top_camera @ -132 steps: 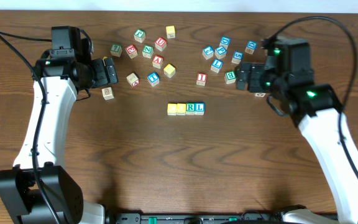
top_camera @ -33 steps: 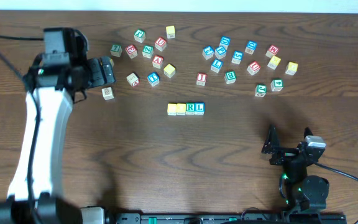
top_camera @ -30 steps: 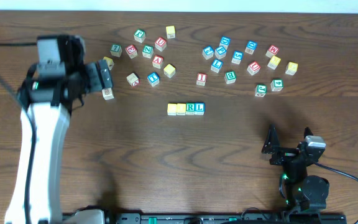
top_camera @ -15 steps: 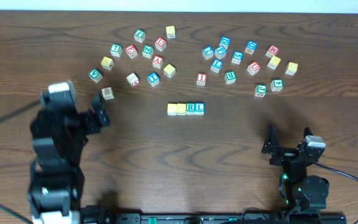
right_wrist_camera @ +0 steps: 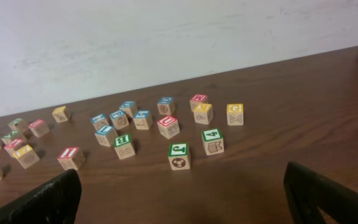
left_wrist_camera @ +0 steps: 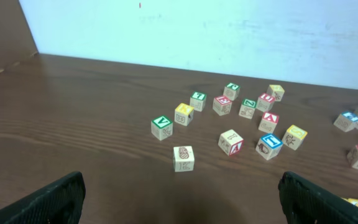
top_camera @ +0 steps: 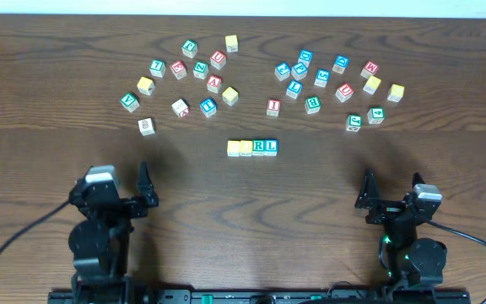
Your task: Spell out CORL
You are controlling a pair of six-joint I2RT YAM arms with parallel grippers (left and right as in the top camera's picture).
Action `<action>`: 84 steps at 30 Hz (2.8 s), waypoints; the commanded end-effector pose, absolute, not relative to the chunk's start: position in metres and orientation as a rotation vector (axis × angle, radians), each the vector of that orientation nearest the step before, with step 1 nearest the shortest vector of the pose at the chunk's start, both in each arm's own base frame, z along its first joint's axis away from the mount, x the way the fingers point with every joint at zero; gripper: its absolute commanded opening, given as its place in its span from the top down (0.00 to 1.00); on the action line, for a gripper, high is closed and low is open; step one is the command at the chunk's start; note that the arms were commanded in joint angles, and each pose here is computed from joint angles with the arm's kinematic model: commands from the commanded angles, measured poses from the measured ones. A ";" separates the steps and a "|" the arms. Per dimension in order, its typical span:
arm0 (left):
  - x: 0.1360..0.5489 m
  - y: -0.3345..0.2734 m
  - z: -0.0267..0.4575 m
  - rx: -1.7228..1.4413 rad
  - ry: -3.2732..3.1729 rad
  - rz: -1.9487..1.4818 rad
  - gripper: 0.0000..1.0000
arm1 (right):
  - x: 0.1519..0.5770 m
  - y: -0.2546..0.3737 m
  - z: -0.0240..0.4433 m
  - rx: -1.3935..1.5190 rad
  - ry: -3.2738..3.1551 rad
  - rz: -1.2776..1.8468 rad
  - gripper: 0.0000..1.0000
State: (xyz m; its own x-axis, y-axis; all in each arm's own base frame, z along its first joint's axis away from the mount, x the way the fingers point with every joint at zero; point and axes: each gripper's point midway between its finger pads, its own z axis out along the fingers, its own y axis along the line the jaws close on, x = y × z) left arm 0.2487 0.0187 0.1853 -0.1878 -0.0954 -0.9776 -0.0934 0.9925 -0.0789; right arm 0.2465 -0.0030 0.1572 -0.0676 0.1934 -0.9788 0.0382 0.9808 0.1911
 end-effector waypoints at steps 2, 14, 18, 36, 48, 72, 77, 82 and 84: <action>0.243 0.020 0.179 -0.109 1.713 0.039 0.02 | 0.246 -0.006 0.157 0.175 1.634 0.110 0.01; 0.243 0.020 0.158 -0.103 1.664 0.041 0.02 | 0.246 -0.006 0.157 0.175 1.634 0.110 0.01; 0.245 0.020 0.153 -0.103 1.652 0.041 0.02 | 0.246 -0.006 0.157 0.175 1.634 0.110 0.01; 0.243 0.020 0.137 -0.106 1.720 0.041 0.02 | 0.246 -0.006 0.157 0.175 1.634 0.110 0.01; 0.243 0.019 0.137 -0.101 1.719 0.034 0.02 | 0.246 -0.006 0.157 0.175 1.634 0.110 0.01; 0.243 0.019 0.138 -0.101 1.717 0.034 0.02 | 0.246 -0.006 0.157 0.176 1.634 0.109 0.01; 0.243 0.019 0.138 -0.100 1.717 0.033 0.02 | 0.246 -0.006 0.157 0.175 1.634 0.110 0.01; 0.243 0.019 0.138 -0.100 1.717 0.033 0.02 | 0.246 -0.006 0.157 0.176 1.634 0.109 0.01; 0.243 0.019 0.138 -0.100 1.717 0.033 0.02 | 0.246 -0.006 0.157 0.176 1.634 0.109 0.01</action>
State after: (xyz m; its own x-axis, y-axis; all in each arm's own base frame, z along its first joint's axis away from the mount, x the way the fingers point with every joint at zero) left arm 0.2445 0.0182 0.1522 -0.1012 -0.0506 -0.9936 -0.0811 0.9958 -0.0424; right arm 0.2465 -0.0029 0.1574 -0.0669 0.1934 -0.9788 0.0377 0.9808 0.1912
